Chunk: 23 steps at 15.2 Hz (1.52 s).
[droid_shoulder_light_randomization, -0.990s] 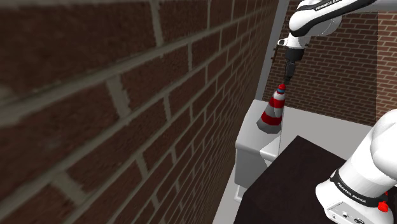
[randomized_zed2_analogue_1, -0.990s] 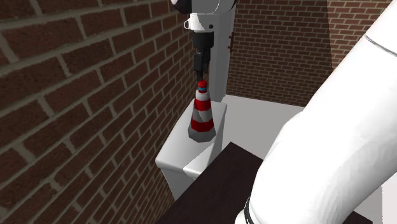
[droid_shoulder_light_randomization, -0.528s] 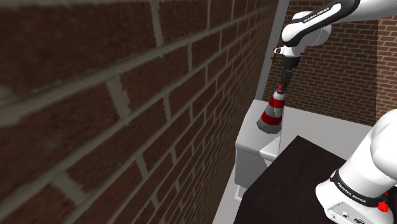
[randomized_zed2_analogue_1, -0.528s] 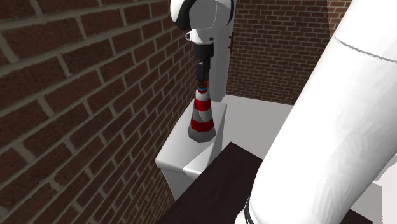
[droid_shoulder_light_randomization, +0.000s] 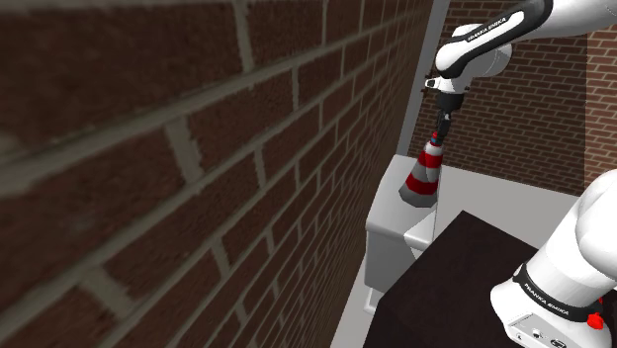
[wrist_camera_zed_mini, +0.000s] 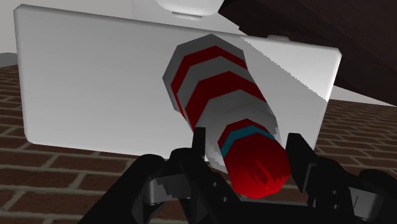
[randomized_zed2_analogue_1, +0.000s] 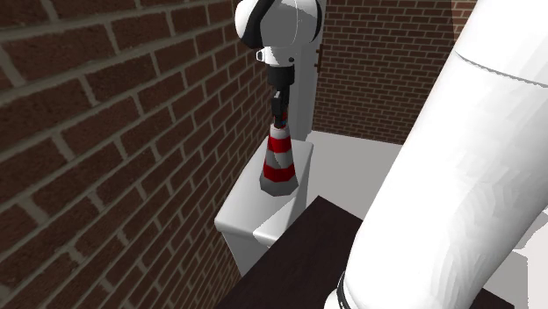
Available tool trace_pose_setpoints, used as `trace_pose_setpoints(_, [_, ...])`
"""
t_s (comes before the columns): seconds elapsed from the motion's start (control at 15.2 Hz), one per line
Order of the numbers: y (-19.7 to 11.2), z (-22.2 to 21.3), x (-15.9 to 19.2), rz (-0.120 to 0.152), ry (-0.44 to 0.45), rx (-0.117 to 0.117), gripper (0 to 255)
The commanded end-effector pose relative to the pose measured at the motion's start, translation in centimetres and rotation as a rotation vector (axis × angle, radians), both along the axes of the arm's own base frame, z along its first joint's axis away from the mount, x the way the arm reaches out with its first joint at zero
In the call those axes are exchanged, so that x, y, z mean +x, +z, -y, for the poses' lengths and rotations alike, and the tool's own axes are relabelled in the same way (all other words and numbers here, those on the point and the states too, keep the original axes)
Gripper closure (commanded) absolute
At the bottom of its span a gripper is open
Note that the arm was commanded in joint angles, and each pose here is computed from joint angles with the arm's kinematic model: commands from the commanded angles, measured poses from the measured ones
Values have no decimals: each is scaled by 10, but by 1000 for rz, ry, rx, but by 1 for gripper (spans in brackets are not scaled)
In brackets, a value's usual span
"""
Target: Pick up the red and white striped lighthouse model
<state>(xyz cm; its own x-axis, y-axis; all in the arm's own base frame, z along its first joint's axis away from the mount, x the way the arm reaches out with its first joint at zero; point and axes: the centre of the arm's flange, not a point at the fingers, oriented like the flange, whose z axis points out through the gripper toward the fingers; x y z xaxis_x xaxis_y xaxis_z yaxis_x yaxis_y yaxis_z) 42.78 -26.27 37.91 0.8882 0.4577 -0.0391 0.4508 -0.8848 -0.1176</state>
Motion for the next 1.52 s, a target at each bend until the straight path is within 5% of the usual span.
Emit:
trace_pose_setpoints(0.0, [-1, 0, 0, -2, 0, 0, 255])
trace_pose_setpoints(0.33, [0, 0, 0, -2, 0, 0, 255])
trace_pose_setpoints(1.45, [80, 0, 0, -2, 0, 0, 255])
